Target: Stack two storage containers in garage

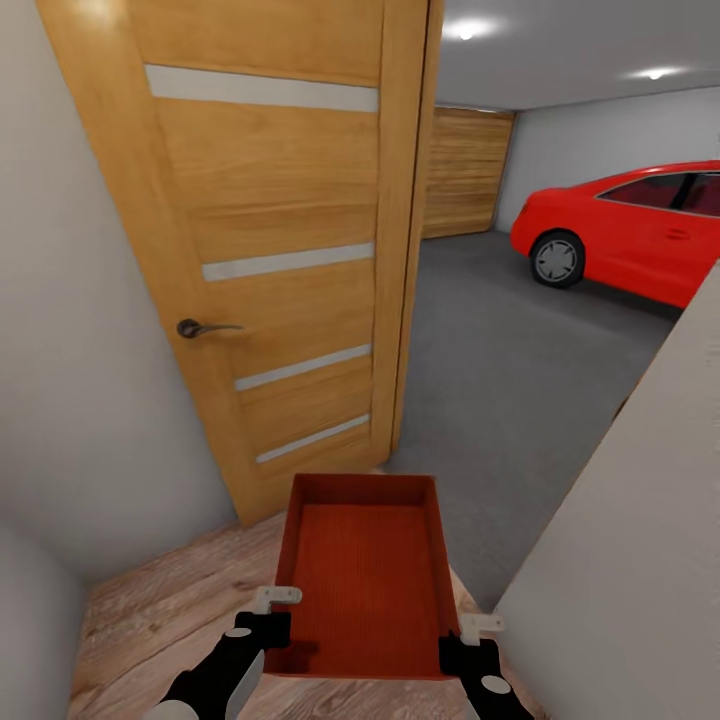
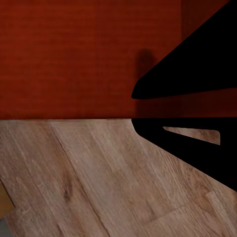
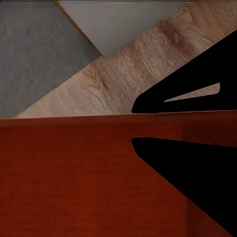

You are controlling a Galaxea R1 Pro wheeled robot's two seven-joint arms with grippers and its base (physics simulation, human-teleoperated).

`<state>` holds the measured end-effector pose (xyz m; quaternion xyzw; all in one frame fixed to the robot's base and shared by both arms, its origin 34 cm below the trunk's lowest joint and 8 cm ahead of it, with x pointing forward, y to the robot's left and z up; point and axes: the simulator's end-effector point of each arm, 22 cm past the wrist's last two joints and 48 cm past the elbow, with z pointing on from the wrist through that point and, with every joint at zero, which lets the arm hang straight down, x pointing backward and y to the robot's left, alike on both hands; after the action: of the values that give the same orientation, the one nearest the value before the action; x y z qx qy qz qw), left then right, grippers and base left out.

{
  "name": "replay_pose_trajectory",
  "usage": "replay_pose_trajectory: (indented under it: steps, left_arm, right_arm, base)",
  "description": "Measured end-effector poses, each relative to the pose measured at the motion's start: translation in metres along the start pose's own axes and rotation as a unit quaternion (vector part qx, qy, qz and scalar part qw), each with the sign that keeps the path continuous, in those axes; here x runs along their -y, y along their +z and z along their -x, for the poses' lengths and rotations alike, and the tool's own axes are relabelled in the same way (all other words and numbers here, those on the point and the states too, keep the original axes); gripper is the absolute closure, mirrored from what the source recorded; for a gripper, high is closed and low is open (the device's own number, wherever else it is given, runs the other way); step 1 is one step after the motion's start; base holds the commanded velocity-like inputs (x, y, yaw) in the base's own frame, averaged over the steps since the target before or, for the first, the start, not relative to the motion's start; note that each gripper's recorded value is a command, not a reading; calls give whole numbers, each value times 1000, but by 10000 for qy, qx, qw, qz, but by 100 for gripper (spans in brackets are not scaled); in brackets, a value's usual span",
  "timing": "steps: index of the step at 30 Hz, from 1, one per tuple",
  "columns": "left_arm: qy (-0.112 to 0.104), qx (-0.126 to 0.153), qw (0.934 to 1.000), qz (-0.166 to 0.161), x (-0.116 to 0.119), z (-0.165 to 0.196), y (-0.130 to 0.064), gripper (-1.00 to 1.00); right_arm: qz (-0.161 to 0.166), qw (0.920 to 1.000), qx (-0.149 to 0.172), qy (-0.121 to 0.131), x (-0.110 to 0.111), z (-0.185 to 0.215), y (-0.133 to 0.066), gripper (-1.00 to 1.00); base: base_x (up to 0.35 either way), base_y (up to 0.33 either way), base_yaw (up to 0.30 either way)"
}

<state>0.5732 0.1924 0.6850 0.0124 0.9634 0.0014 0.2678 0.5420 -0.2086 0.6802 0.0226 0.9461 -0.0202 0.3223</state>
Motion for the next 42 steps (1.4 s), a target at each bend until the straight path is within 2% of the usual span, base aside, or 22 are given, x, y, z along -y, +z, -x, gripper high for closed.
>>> replay_pose_trajectory:
  steps: [17, 42]
  left_arm:
    - [1, -16, 10000, 2, 0, -1, 0, 100]
    - [2, -30, 10000, 7, 0, -1, 0, 100]
  right_arm:
    - [6, 10000, -16, 0, 0, -1, 0, 100]
    - [5, 10000, -31, -3, 0, -1, 0, 100]
  base:
    - [10, 11, -136]
    - [193, 244, -1]
